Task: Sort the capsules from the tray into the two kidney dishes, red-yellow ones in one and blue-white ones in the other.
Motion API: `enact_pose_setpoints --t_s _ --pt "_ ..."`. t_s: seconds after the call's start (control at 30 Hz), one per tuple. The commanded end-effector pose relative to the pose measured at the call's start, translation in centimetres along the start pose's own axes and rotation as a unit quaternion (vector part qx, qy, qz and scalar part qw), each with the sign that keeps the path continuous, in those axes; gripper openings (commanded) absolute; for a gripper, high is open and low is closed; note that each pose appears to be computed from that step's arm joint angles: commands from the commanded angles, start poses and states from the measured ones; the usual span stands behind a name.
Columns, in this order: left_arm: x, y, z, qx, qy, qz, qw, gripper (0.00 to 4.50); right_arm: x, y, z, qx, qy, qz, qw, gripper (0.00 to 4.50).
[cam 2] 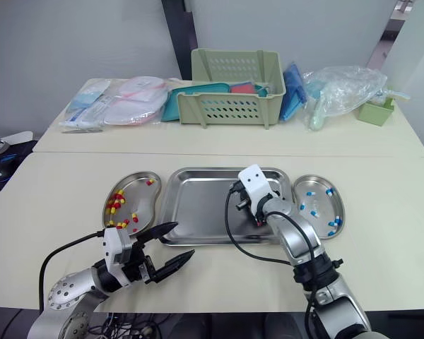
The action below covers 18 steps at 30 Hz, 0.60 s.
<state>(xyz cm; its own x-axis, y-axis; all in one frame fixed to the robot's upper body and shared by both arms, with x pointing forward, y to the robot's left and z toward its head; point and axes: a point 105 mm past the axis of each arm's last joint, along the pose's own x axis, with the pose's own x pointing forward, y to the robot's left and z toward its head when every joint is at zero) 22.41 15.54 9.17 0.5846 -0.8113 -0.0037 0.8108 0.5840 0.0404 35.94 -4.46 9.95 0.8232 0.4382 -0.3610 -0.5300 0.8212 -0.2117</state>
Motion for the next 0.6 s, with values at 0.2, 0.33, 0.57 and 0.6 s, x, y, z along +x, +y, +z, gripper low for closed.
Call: enact_pose_setpoints --t_s 0.2,0.33,0.57,0.6 --pt "0.2 -0.1 1.2 0.019 -0.011 -0.005 1.0 4.5 -0.7 1.6 2.8 -0.014 -0.054 0.03 0.998 0.04" --pt "0.3 -0.2 1.4 0.023 -0.012 -0.018 1.0 4.5 -3.0 1.1 4.5 -0.018 -0.095 0.043 0.994 0.04" --pt "0.6 -1.9 2.0 0.044 -0.01 -0.106 0.993 4.5 -9.2 -1.3 3.3 -0.032 -0.108 0.054 0.992 0.04" --pt "0.7 -2.2 2.3 0.046 -0.014 -0.118 0.992 4.5 -10.2 -1.8 2.8 -0.031 -0.103 0.051 0.993 0.04"
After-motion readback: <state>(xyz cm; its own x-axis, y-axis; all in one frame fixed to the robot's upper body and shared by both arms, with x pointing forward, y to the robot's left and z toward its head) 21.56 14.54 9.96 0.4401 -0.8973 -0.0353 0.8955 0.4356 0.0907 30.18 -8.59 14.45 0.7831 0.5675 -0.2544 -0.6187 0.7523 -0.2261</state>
